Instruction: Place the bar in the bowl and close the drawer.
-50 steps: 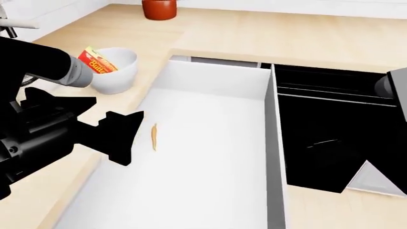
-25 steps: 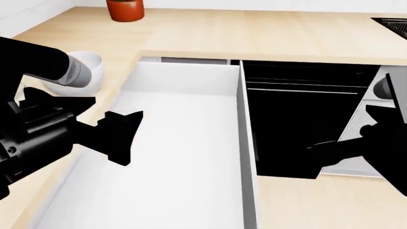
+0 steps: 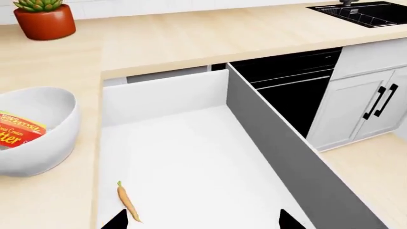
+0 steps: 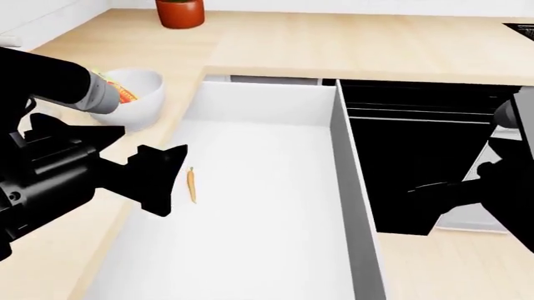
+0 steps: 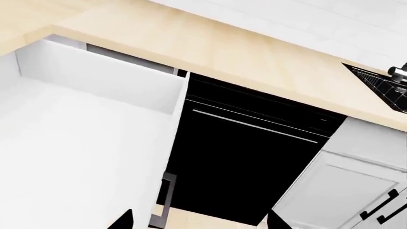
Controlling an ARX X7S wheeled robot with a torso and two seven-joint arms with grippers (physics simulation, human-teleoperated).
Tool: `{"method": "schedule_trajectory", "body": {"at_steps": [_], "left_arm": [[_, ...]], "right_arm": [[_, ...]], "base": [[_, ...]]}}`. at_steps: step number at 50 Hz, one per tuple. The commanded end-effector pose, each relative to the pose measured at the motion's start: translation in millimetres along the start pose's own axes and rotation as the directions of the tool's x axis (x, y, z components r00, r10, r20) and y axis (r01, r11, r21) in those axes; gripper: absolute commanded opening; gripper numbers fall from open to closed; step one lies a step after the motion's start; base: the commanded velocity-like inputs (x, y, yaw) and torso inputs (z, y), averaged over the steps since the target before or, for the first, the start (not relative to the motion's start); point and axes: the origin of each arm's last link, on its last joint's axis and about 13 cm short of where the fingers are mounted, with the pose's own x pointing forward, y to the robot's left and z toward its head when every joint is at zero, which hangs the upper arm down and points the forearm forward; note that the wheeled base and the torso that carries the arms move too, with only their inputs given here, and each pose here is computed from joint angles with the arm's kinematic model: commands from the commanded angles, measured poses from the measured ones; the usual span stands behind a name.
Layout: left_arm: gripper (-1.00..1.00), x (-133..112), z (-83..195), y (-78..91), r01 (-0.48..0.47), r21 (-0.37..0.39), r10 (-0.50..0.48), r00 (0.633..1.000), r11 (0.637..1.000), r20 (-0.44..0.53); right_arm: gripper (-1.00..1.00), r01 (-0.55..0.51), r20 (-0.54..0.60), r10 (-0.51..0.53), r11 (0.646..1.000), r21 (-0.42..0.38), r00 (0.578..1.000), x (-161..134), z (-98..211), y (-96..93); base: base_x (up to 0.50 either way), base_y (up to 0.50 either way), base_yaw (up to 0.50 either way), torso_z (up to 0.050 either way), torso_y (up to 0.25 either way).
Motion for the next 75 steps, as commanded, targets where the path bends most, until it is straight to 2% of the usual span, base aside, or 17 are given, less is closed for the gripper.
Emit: {"method": "schedule_trajectory", "body": {"at_steps": [1,9,20,24,31,39,43,51,67,75], "left_arm": [[1.0,0,0,-0.5,0.001,0.002,-0.001,1.0,1.0,-0.001],[1.0,1,0,0.2,0.0,-0.001,0.0,1.0,1.0,-0.002],[1.0,3,0,-0.8,0.0,0.002,0.0,1.0,1.0,-0.006],[1.0,4,1,-1.6,0.0,0.005,0.0,1.0,1.0,-0.007],[1.0,4,1,-3.7,0.003,0.011,-0.002,1.0,1.0,-0.009],[1.0,6,1,-4.9,0.003,0.015,-0.002,1.0,1.0,-0.017],[1.0,8,0,-5.4,0.004,0.018,-0.004,1.0,1.0,-0.023],[1.0,12,0,-6.3,0.004,0.022,-0.003,0.999,1.0,-0.038],[1.0,16,-1,-8.7,0.007,0.029,-0.005,0.999,1.0,-0.049],[1.0,15,-1,-9.2,0.003,0.033,-0.001,0.999,0.999,-0.051]], "right_arm": [[1.0,-0.001,-0.011,0.001,1.0,0.016,1.0,0,0,-1.7],[1.0,0.019,-0.016,-0.019,0.999,0.042,1.0,2,-2,-4.7],[1.0,0.055,-0.084,-0.045,0.992,0.117,0.995,1,-15,-30.9],[1.0,0.074,-0.121,-0.053,0.982,0.172,0.991,1,-20,-40.9],[1.0,0.034,-0.14,-0.003,0.974,0.224,0.99,5,-34,-53.6],[1.0,-0.016,-0.142,0.067,0.943,0.333,0.988,24,-54,-65.5],[1.0,-0.072,-0.139,0.138,0.913,0.401,0.981,33,-75,-71.3],[1.0,-0.063,-0.142,0.166,0.836,0.545,0.976,44,-118,-86.2],[1.0,-0.056,-0.127,0.192,0.731,0.68,0.973,60,-181,-98.5],[1.0,-0.058,-0.116,0.218,0.659,0.75,0.969,67,-214,-98.4]], "base": [[0.04,-0.5,0.0,0.0,0.0],[0.02,-0.21,0.0,0.0,0.001],[0.0,0.0,0.0,0.0,0.0],[0.0,0.0,0.0,0.0,0.0],[0.0,0.0,0.0,0.0,0.0],[0.0,0.0,0.0,0.0,0.0],[0.0,0.0,0.0,0.0,0.0],[0.0,0.0,0.0,0.0,0.0],[0.0,0.0,0.0,0.0,0.0],[0.0,0.0,0.0,0.0,0.0]]}}
